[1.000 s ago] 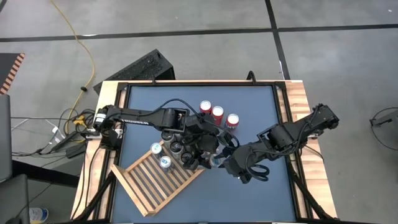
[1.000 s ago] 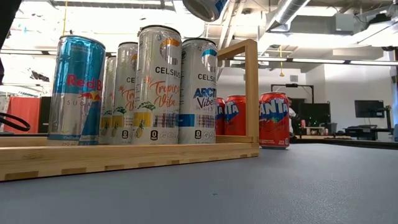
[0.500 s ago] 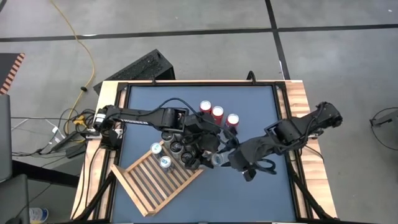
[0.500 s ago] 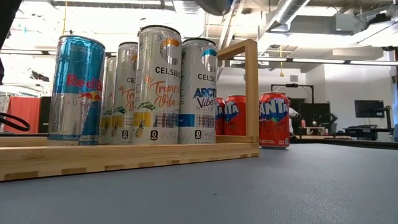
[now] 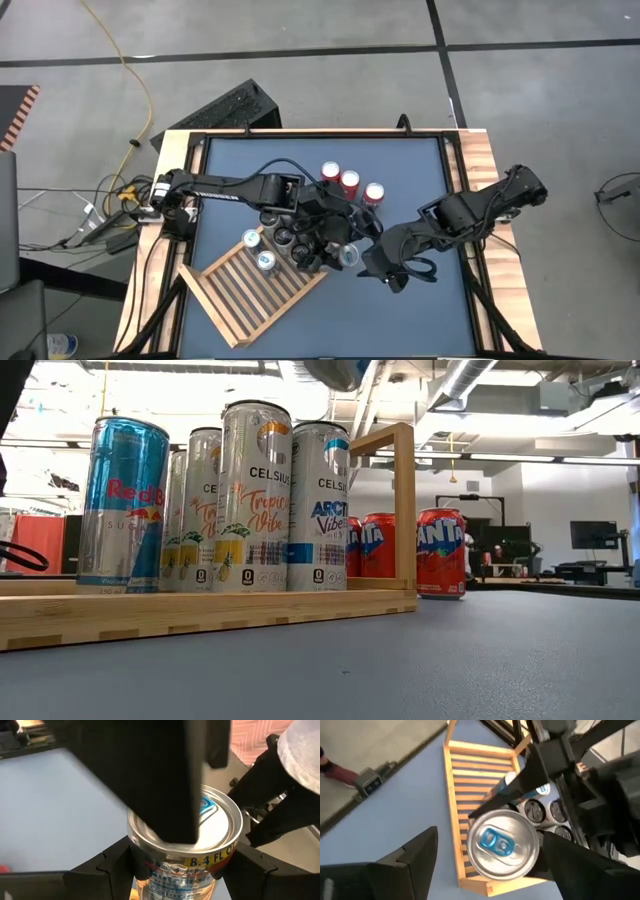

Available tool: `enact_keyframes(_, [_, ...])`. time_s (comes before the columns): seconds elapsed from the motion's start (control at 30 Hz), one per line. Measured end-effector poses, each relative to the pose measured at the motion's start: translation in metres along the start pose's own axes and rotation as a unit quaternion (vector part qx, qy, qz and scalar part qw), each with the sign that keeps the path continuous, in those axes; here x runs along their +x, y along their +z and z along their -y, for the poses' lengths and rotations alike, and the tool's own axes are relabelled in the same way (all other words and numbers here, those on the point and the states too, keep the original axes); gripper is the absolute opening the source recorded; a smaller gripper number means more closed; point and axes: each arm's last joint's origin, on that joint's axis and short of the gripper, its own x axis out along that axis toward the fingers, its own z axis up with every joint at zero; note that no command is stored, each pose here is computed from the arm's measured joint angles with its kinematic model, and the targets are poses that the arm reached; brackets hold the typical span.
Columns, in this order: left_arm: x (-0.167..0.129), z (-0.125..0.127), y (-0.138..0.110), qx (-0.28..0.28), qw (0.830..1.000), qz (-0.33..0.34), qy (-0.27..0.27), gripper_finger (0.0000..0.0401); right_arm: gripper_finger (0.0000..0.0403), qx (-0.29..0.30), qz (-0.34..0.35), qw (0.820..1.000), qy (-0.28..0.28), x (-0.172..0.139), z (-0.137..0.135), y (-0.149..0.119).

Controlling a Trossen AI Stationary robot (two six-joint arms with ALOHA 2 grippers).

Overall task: Place canned beverage on shelf
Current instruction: Put the blue soda can on the shelf aligned with the other blue soda cans

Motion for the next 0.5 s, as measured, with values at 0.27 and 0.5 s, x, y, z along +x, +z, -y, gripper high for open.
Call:
enact_keyframes(0.27, [-0.0008, 0.0004, -0.0024, -0.010, 0.999, -0.009, -0.033, 0.0226, 0.0320, -0.046, -0.002, 0.999, 0.003, 0.0040, -0.0022, 0.0011])
enact_keyframes(0.5, [-0.0010, -0.0029, 0.0003, 0.004, 1.000, 0.002, 0.011, 0.0226, 0.0320, -0.038, 0.004, 0.999, 0.000, 0.0039, -0.0017, 0.0023])
